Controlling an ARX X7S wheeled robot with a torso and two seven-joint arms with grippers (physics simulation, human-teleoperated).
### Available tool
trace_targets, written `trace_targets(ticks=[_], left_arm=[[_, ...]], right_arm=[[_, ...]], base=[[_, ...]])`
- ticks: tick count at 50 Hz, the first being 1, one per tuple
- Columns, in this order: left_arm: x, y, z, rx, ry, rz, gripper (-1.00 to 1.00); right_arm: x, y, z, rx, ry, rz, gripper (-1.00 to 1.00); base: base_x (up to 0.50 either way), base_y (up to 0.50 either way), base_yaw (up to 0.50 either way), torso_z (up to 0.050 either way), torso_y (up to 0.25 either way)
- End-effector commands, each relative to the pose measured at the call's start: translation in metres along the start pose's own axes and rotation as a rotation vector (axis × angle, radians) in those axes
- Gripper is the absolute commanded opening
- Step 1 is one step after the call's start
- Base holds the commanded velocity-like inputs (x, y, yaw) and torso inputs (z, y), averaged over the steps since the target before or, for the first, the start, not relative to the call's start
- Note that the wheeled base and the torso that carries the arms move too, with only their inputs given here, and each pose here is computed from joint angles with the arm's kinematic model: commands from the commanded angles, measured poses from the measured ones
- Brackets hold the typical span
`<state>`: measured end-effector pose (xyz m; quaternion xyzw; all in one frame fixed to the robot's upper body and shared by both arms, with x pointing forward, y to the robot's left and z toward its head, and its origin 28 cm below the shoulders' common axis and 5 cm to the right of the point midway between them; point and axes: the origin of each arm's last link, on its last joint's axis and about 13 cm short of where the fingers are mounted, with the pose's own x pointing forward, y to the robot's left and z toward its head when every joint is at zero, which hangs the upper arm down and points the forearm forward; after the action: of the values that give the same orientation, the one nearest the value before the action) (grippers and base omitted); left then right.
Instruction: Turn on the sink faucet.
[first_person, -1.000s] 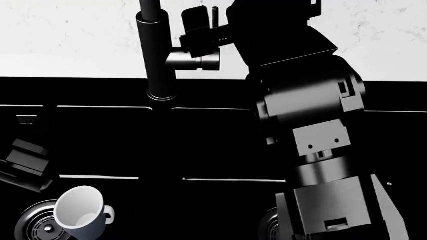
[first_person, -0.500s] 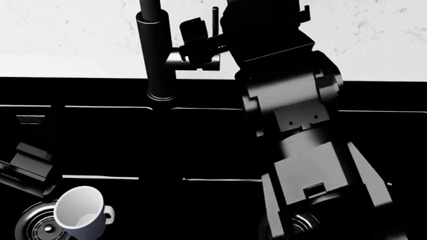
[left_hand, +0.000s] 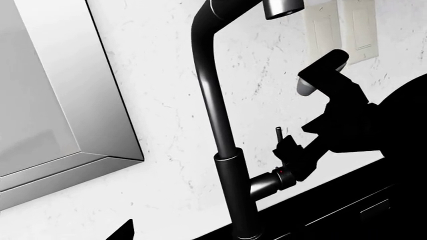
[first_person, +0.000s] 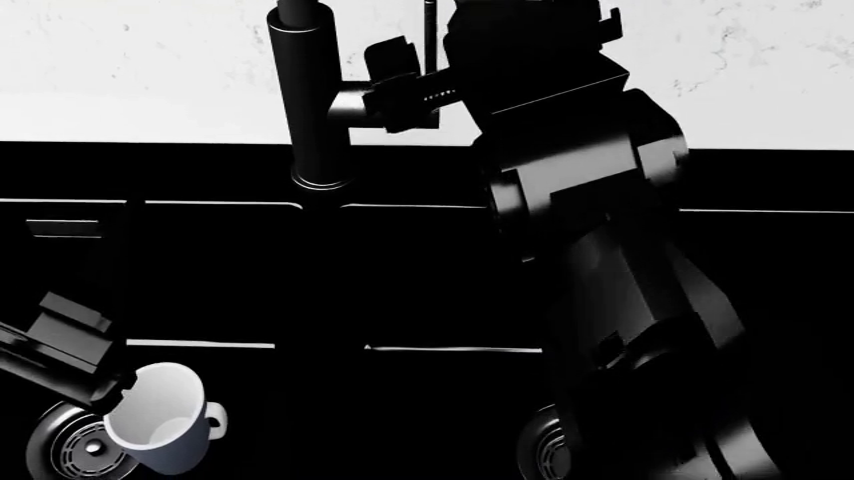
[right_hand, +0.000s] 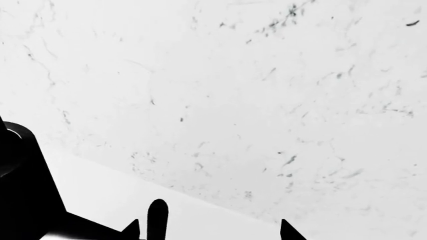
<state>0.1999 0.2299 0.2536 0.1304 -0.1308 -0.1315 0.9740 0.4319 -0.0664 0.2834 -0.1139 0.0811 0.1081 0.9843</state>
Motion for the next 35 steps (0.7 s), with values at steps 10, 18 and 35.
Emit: trace_targets(ticks=[10,18,35], left_arm=[[0.000,0.000,0.000,0.012,-0.008,-0.022,1.00],[0.000,0.000,0.000,0.018,-0.012,-0.026,1.00],[0.000,0.000,0.000,-0.010,0.005,-0.023,1.00]], right_arm=[[-0.001,-0.024,-0.015,0.115,-0.008,-0.098,1.00],[-0.005,-0.049,-0.032,0.223,0.004,-0.164,1.00],[-0.022,-0.044,0.000,0.272,-0.133,-0.134,1.00]], base=[[0.00,0.00,0.00,0.000,0.000],[0.00,0.00,0.00,0.000,0.000],[0.00,0.00,0.00,0.000,0.000]])
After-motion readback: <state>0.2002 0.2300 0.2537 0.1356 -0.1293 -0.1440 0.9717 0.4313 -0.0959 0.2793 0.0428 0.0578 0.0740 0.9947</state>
